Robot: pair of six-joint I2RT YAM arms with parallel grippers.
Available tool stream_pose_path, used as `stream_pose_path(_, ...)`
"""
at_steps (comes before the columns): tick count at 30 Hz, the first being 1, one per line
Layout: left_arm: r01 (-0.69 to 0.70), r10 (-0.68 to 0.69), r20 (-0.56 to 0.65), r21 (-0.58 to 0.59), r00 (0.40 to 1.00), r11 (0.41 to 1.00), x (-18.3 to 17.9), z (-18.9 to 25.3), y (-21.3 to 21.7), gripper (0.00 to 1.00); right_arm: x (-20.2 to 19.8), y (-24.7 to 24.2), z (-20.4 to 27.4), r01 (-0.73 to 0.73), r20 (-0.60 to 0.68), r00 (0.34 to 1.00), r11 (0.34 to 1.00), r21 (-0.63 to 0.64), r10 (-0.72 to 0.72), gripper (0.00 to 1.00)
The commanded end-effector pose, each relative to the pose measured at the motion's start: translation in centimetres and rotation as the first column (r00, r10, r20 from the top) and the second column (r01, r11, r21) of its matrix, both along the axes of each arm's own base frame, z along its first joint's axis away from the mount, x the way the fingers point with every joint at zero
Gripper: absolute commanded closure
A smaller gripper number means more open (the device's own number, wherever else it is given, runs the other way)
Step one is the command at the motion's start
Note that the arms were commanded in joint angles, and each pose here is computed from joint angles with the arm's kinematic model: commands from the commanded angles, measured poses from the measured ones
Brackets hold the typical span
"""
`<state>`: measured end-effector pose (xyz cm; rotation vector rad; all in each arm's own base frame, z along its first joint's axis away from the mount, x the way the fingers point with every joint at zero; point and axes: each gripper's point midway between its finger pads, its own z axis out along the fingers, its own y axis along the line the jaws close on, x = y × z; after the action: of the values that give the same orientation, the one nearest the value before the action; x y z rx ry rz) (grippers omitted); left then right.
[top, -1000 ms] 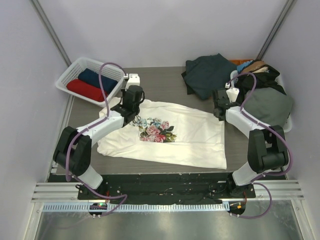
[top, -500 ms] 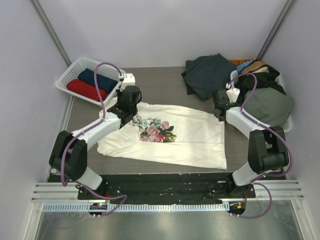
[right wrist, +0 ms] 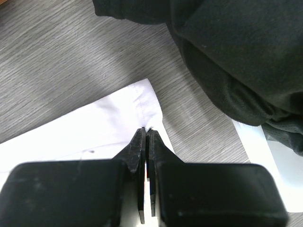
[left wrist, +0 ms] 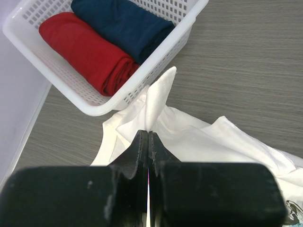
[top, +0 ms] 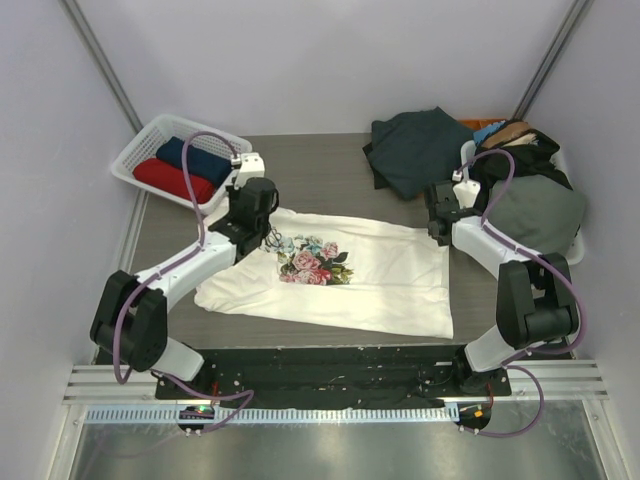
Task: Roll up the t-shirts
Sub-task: Fold the T-shirt at the center of the board.
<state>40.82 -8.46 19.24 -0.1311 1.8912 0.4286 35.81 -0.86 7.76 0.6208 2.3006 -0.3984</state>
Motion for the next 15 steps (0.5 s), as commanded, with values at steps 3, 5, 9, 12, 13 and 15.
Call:
stream_pose_path(3,-0.05,0.053,0.057,-0.056,0.997,0.997,-1.4,1.6,1.2,1.0,0.2,-0.6,1.9,0.035,0.079,0.996,0.999,0.003,-0.035,0.99)
stream_pose_path(5,-0.052,0.057,0.063,-0.077,0.996,0.996,-1.7,1.5,1.4,1.0,0.1,-0.4,1.9,0.027,0.084,0.996,1.0,0.009,-0.027,0.99)
stream_pose_path(9,-0.055,0.057,0.029,-0.084,0.998,0.995,-2.5,0.3,1.5,1.0,-0.1,-0.4,1.7,0.025,0.089,0.996,1.0,0.017,-0.026,0.99)
stream_pose_path(12,-0.053,0.054,0.013,-0.096,0.998,0.994,-2.9,-0.4,1.5,1.0,-0.4,-0.3,1.7,0.022,0.091,0.996,0.999,0.025,-0.024,0.99)
stream_pose_path(13,-0.052,0.053,0.01,-0.099,0.999,0.994,-3.0,-0.6,1.6,1.0,-0.5,-0.2,1.6,0.017,0.09,0.996,0.999,0.028,-0.02,0.99)
stream_pose_path(15,-0.062,0.063,0.005,-0.106,0.998,0.992,-3.6,-1.0,1.9,1.0,-0.7,-0.3,1.7,0.017,0.094,0.995,0.999,0.032,-0.02,0.99)
